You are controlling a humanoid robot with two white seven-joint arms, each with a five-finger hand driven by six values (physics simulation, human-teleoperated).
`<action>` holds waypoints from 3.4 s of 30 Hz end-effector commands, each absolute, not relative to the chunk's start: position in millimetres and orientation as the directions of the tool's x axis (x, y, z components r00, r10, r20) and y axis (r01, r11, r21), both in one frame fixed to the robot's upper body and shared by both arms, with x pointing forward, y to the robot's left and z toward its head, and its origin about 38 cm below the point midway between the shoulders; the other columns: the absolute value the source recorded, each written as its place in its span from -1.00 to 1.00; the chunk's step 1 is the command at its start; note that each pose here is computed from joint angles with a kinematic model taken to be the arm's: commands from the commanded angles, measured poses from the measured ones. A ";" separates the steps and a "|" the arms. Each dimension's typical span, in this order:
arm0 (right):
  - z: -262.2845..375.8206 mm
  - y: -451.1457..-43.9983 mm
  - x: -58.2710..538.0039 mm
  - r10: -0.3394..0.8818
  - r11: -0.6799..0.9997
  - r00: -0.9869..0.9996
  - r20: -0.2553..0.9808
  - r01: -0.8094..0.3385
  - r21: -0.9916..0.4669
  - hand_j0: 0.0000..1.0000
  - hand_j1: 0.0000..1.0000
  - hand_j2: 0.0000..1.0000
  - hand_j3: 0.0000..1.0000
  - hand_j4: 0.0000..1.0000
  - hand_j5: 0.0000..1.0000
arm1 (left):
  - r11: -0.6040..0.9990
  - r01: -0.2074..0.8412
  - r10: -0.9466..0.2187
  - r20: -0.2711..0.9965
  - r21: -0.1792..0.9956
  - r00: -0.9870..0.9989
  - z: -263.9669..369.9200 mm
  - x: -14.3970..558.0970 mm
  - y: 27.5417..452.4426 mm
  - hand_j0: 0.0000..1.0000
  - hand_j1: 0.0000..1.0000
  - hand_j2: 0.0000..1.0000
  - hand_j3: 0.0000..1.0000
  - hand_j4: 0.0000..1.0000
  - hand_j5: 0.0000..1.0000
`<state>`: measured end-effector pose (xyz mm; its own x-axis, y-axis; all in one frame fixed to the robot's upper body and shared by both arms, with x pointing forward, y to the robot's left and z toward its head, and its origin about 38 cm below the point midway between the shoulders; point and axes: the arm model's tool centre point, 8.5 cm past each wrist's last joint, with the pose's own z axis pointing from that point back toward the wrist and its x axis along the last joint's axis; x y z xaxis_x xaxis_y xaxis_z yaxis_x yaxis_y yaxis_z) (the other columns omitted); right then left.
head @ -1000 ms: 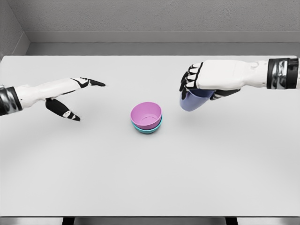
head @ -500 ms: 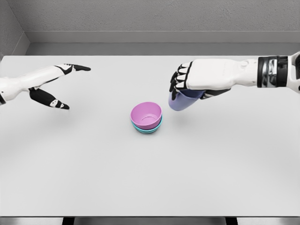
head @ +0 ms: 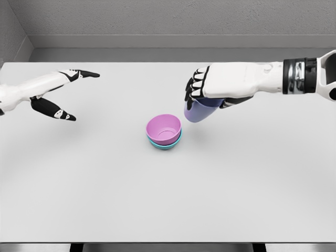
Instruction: Stacking bowl and cup with both arms
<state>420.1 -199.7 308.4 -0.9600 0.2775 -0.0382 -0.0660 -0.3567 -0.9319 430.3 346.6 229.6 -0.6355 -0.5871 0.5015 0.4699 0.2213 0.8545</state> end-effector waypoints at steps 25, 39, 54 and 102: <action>310.0 -162.0 419.8 0.205 -0.361 -0.976 -0.074 -0.006 -0.933 0.29 0.29 0.29 0.29 0.29 0.29 | 0.224 0.471 -0.588 0.504 0.853 -0.633 227.8 430.5 346.4 1.00 1.00 1.00 1.00 1.00 1.00; 300.6 -127.8 416.1 0.136 -0.385 -0.986 -0.094 0.035 -0.922 0.30 0.30 0.30 0.30 0.30 0.30 | 0.220 0.475 -0.585 0.505 0.852 -0.635 227.1 430.0 344.7 1.00 1.00 1.00 1.00 1.00 1.00; 301.6 -132.0 420.1 0.151 -0.387 -0.983 -0.099 0.034 -0.921 0.31 0.31 0.31 0.31 0.31 0.31 | 0.220 0.480 -0.581 0.509 0.849 -0.635 225.4 429.6 342.8 1.00 1.00 1.00 1.00 1.00 1.00; 295.7 -120.9 416.5 0.125 -0.393 -0.988 -0.090 0.034 -0.919 0.58 0.58 0.58 0.58 0.58 0.58 | 0.181 0.513 -0.579 0.513 0.839 -0.634 223.8 427.0 343.0 1.00 1.00 1.00 1.00 1.00 1.00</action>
